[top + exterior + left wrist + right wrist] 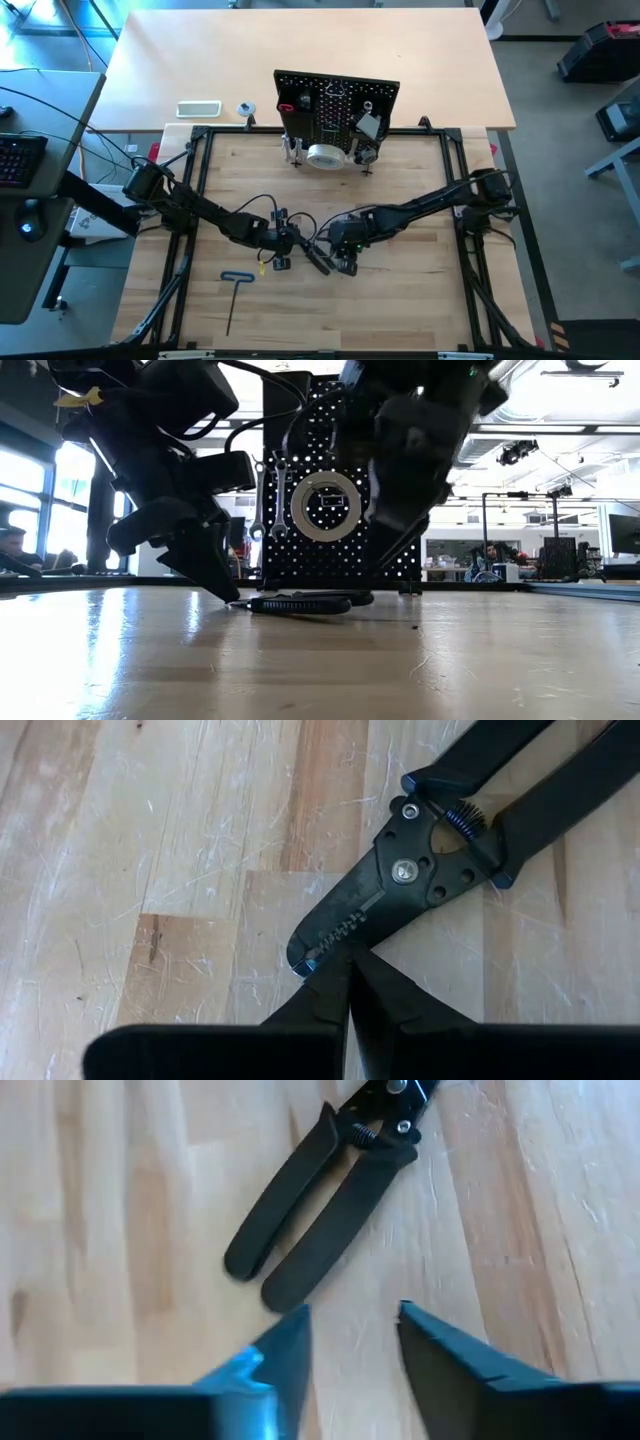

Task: Hang tools onto peg board
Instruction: Hang the black cable cutter on the pegboard bin

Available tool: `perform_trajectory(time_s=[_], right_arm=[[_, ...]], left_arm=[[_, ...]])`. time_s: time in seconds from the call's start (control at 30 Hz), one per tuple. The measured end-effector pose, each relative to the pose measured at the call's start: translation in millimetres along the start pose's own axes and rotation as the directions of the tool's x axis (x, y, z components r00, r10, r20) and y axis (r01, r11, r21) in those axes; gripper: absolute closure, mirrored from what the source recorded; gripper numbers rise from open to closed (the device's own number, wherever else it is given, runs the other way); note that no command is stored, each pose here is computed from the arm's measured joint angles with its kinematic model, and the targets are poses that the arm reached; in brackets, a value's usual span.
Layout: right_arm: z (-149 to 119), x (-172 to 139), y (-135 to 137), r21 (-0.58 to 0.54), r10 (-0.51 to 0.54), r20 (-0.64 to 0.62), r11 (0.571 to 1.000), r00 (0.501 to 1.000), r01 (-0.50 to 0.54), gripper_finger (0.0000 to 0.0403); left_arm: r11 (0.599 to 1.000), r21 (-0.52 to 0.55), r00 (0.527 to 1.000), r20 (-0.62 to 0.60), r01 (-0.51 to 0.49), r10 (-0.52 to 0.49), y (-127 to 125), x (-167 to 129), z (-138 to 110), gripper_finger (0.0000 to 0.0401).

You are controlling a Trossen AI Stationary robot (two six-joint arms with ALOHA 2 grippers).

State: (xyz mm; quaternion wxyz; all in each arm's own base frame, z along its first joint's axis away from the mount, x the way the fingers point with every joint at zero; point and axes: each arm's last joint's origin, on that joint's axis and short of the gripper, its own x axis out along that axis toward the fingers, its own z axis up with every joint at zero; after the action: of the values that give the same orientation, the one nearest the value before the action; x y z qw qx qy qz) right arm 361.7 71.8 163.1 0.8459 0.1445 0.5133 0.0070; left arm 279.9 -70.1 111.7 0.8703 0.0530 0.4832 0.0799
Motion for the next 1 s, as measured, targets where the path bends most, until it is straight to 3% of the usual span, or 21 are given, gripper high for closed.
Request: perform_trajectory(time_s=[0.13,0.23,0.37,0.5,0.67,0.8,1.0], right_arm=[[-1,-15,4,-0.005,0.024,-0.016,1.0,1.0,-0.024,0.0194],[-8,-13,3,0.028,0.112,-0.026,0.993,0.993,-0.111,0.0168],[-33,6,-9,0.159,0.234,0.012,0.959,0.972,-0.233,0.0163],[-56,18,-21,0.275,0.322,0.19,0.889,0.927,-0.365,0.0163],[-76,18,-35,0.398,0.309,0.376,0.798,0.874,-0.453,0.0163],[-79,19,-37,0.447,0.283,0.389,0.774,0.877,-0.448,0.0162],[-65,18,-32,0.468,0.243,0.365,0.786,0.899,-0.403,0.0162]], left_arm=[[1.0,0.0,1.0,0.0,0.001,-0.001,0,0,0,0.0401],[1.0,0.0,1.0,-0.001,0.003,-0.003,0,0,0,0.0401],[1.0,0.0,1.0,-0.001,0.004,-0.004,0,0,0,0.0401],[1.0,-0.001,1.0,0.002,0.005,-0.005,0,0,0,0.0401],[1.0,-0.003,1.0,0.008,0.008,-0.008,0,0,1,0.0401],[1.0,-0.004,1.0,0.013,0.01,-0.01,0,0,1,0.0401],[1.0,-0.006,1.0,0.018,0.011,-0.011,-1,0,2,0.0401]])
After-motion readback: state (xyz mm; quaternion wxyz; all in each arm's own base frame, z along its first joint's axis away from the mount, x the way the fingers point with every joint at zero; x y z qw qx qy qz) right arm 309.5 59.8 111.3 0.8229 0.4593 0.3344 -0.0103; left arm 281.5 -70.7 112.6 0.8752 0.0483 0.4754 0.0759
